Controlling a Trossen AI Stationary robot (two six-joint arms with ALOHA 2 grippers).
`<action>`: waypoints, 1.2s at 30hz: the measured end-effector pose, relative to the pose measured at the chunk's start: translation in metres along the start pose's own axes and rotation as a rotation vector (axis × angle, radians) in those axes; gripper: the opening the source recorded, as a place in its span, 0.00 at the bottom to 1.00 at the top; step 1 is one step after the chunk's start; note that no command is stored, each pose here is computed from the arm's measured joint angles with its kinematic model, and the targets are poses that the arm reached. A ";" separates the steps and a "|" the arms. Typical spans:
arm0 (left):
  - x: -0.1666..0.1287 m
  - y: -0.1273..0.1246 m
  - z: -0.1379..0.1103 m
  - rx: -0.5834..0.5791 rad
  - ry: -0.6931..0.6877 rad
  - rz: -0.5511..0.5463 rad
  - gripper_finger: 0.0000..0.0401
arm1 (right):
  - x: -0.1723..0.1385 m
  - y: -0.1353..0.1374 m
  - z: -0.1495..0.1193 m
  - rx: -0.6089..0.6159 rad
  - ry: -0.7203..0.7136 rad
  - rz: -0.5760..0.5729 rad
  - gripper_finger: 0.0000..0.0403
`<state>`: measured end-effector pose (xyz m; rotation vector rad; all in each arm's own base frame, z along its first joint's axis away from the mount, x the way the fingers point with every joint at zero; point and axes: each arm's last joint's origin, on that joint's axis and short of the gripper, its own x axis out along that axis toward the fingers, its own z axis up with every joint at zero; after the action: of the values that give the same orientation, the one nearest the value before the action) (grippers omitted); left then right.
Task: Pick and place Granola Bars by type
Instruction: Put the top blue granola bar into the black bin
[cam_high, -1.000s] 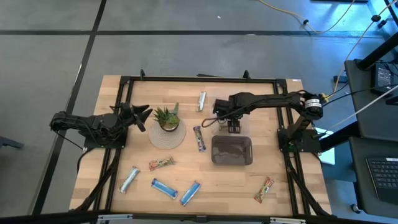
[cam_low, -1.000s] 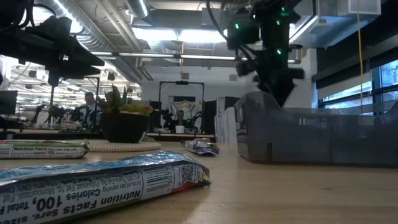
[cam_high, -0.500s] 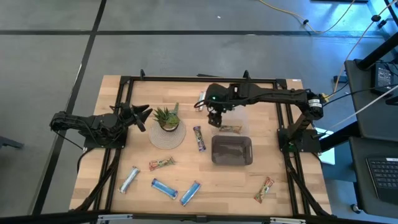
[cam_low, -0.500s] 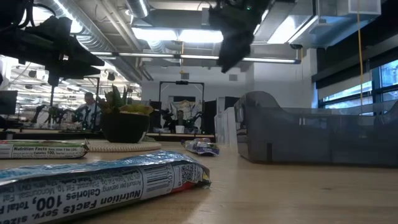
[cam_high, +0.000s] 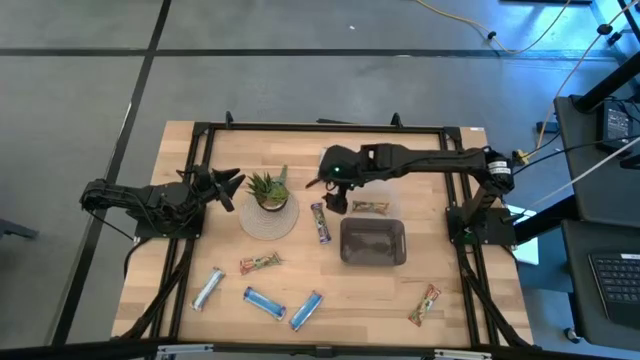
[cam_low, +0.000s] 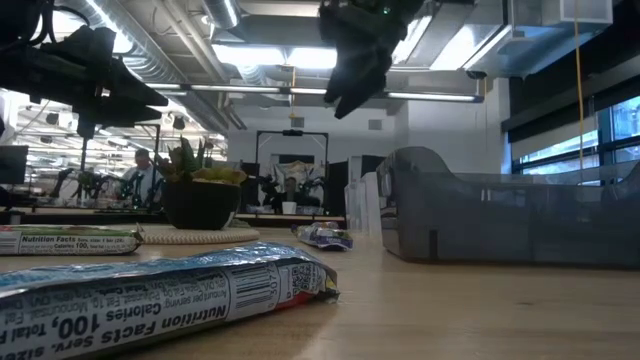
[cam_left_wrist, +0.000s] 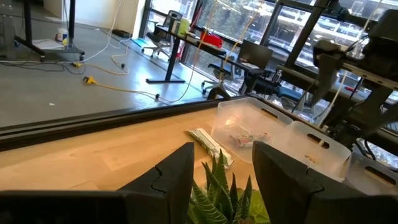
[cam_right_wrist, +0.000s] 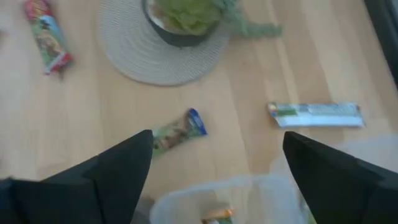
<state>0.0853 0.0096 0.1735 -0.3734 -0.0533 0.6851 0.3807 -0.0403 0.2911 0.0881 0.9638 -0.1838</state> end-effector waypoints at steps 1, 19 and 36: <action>0.000 0.000 0.000 0.001 0.001 -0.001 0.39 | 0.002 0.003 0.002 -0.006 -0.017 0.006 0.90; 0.000 -0.001 -0.001 0.005 0.013 -0.015 0.39 | 0.061 0.040 0.027 0.031 0.157 0.028 0.90; 0.000 -0.001 -0.001 -0.012 0.014 -0.017 0.39 | 0.129 0.053 0.001 0.187 0.381 -0.049 0.90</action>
<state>0.0863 0.0090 0.1730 -0.3887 -0.0469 0.6657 0.4638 -0.0031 0.1851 0.2789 1.3273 -0.3095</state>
